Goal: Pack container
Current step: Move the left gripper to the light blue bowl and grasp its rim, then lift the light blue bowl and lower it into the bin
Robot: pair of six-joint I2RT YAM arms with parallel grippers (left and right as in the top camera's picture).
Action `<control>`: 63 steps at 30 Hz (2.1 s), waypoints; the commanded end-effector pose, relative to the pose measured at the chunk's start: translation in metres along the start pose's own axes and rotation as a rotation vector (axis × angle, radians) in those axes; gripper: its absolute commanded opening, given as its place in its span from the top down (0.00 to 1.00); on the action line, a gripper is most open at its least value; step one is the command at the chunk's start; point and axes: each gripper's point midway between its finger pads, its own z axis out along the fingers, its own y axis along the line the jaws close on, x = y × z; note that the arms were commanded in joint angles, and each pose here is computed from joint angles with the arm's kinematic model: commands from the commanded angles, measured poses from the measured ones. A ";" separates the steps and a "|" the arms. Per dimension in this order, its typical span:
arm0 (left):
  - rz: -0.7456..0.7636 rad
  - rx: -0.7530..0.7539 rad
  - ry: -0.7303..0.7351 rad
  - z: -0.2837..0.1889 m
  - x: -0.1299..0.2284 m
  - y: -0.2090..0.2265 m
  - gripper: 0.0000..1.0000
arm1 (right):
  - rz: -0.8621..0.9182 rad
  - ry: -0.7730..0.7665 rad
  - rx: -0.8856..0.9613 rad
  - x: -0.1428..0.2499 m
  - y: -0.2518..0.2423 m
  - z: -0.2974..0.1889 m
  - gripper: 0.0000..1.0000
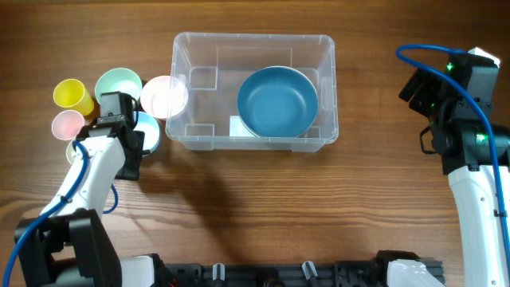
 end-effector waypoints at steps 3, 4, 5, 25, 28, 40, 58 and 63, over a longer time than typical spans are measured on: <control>-0.017 -0.012 -0.017 0.005 -0.008 -0.002 0.42 | 0.014 -0.008 0.014 -0.003 -0.002 0.001 0.00; -0.017 -0.014 -0.016 0.006 -0.007 -0.002 0.43 | 0.015 -0.008 0.013 -0.003 -0.002 0.001 0.00; -0.016 -0.019 -0.015 0.008 -0.007 -0.002 0.45 | 0.015 -0.008 0.013 -0.003 -0.002 0.001 0.00; 0.049 -0.048 0.004 0.012 -0.003 0.004 0.96 | 0.015 -0.008 0.014 -0.003 -0.002 0.001 0.00; 0.043 -0.027 -0.002 0.001 -0.005 0.004 0.96 | 0.015 -0.008 0.014 -0.003 -0.002 0.001 0.01; 0.086 0.304 0.022 -0.103 -0.011 0.004 0.96 | 0.014 -0.008 0.014 -0.003 -0.002 0.001 0.00; 0.552 1.293 0.130 -0.304 0.065 -0.103 0.96 | 0.014 -0.008 0.014 -0.003 -0.002 0.001 0.01; 0.797 1.030 -0.048 -0.304 0.085 -0.155 0.96 | 0.014 -0.008 0.014 -0.003 -0.002 0.001 0.00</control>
